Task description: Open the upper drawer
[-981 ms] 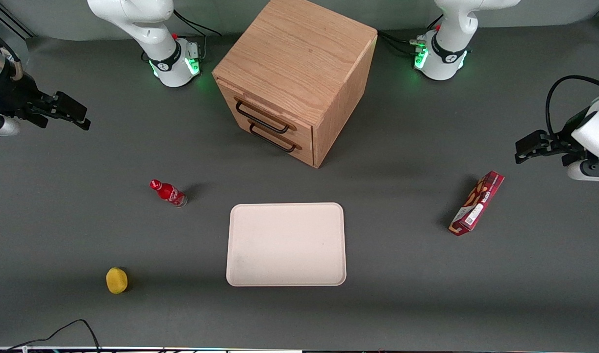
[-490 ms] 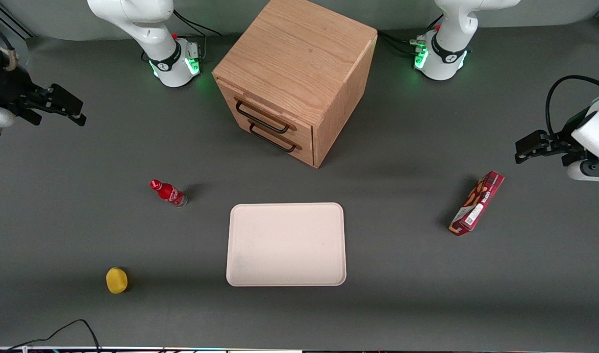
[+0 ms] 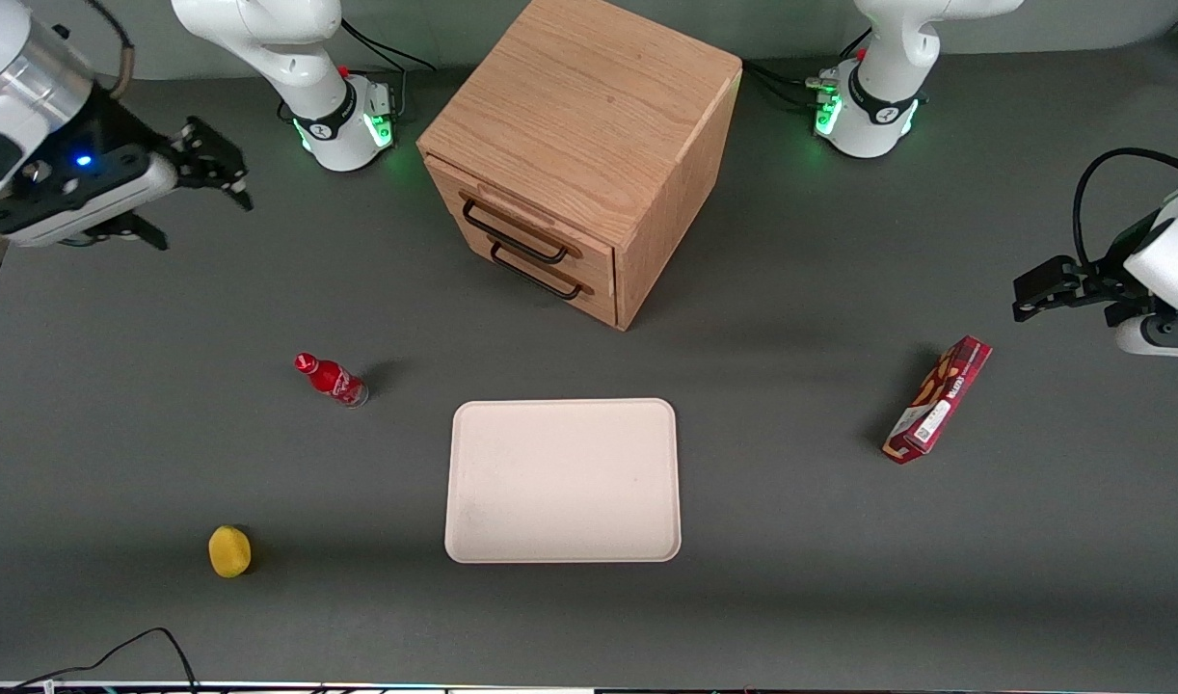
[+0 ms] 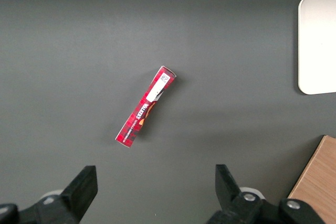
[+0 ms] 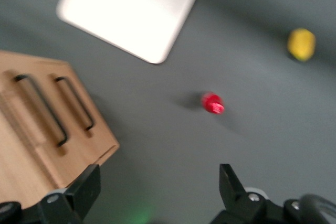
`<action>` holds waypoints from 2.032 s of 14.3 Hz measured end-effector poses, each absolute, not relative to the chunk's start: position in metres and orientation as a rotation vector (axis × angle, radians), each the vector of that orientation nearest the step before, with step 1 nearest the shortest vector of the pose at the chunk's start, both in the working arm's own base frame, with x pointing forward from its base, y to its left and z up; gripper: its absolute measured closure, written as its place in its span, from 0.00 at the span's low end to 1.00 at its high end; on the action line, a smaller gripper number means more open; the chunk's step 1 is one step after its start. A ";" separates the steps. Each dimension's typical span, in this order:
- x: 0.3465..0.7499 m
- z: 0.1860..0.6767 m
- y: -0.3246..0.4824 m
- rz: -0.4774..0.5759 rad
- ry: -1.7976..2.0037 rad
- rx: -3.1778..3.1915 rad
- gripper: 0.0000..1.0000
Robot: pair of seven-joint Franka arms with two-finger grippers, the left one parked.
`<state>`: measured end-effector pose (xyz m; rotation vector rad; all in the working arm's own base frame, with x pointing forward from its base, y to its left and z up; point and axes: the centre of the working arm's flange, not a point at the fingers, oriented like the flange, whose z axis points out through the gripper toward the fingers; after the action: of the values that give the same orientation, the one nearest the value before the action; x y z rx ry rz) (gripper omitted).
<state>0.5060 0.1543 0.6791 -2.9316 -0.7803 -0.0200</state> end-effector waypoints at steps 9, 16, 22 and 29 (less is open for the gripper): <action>0.505 0.588 0.299 0.201 -1.236 -2.628 0.00; 0.521 0.498 0.338 0.316 -1.251 -2.489 0.00; 0.513 0.458 0.342 0.330 -1.283 -2.378 0.00; 0.508 0.423 0.336 0.320 -1.230 -2.389 0.00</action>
<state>0.5079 0.3357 0.4228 -2.3890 -1.2297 0.3198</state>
